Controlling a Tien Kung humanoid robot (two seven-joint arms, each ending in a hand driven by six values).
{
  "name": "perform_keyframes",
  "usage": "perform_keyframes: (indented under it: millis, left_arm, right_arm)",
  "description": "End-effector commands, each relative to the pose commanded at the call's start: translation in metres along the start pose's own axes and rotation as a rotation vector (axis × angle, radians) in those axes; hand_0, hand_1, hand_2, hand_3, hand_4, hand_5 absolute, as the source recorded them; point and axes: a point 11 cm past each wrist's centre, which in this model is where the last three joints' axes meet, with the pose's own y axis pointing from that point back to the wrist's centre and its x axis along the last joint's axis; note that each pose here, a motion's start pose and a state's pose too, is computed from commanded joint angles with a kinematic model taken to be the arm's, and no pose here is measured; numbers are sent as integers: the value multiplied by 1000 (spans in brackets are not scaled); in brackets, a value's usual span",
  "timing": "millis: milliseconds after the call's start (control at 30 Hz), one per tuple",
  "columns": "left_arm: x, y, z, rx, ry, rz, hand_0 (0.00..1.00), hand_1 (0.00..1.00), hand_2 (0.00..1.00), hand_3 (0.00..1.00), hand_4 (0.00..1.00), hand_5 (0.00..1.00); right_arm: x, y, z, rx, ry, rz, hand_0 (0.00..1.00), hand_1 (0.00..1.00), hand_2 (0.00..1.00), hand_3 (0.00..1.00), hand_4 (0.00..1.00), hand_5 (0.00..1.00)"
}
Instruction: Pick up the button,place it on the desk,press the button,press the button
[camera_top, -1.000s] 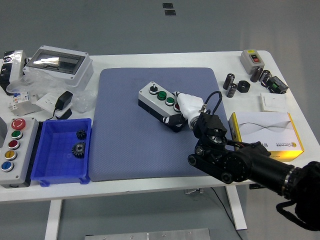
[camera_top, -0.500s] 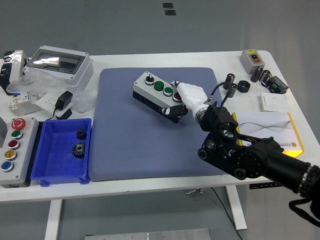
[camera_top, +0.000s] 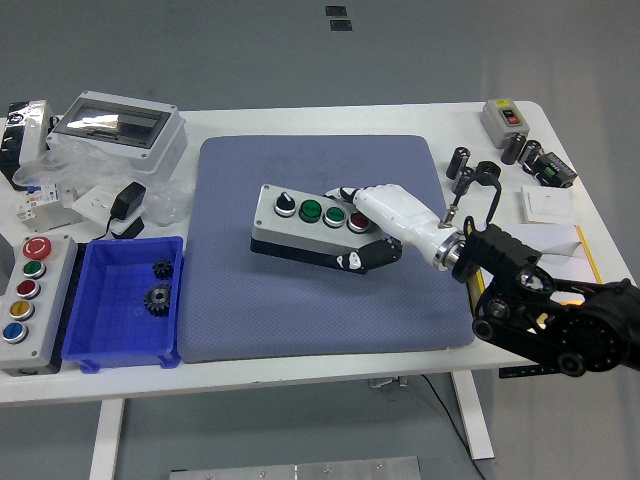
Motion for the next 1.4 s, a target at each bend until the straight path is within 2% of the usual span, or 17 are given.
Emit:
perform_keyframes:
  millis: [133,333,367,533,567,733,767,933,967,1133,1167,1333,1367,1400]
  left_arm:
    - [-1,0,0,1,-3,-1,666,629,573,609,640,241]
    - [-3,0,0,1,-6,-4,667,629,573,608,639,242]
    - [-3,0,1,1,-6,-4,667,629,574,609,641,243]
    - [-3,1,2,-2,-7,-3,667,629,574,609,641,243]
    - [-3,1,2,-2,-8,-3,666,629,574,609,642,250]
    - [-2,1,4,-4,-9,-1,666,629,574,609,642,250]
    - [-1,1,4,-4,-9,0,666,629,574,609,642,253]
    - [-1,1,4,-4,-10,1,666,629,574,609,642,253]
    - [-1,1,4,-5,-11,2,666,629,574,608,643,255]
    - [0,1,5,-5,-12,2,666,629,574,608,643,255]
    - [0,1,5,-5,-12,2,666,629,573,608,644,255]
    - [1,2,7,-8,-15,5,666,629,573,608,644,255]
    - [2,2,7,-9,-15,6,666,628,573,608,643,255]
    - [2,2,7,-9,-16,6,666,628,573,608,643,255]
  right_arm:
    - [-12,7,5,38,75,-19,18,226,261,200,2,2]
    - [-20,10,12,12,100,-54,38,232,247,198,2,2]
    - [-21,10,12,7,97,-59,220,292,275,215,2,2]
    - [-22,9,16,-17,68,-94,220,292,275,215,2,2]
    - [-22,9,17,-21,60,-100,333,380,357,261,2,2]
    - [-22,10,20,-34,25,-114,333,380,357,261,2,2]
    - [-22,10,20,-35,21,-115,508,574,572,558,2,4]
    - [-22,11,20,-38,14,-119,508,574,572,558,2,4]
    - [-22,11,20,-38,13,-120,757,730,724,730,110,104]
    - [-20,12,21,-39,7,-125,757,730,724,730,110,104]
    - [-19,12,21,-39,7,-126,919,846,851,911,283,19]
    - [-15,11,24,-45,13,-142,919,846,851,911,283,19]
    - [-14,11,25,-46,16,-146,939,861,869,933,369,19]
    - [-14,12,26,-48,17,-148,939,861,869,933,369,19]
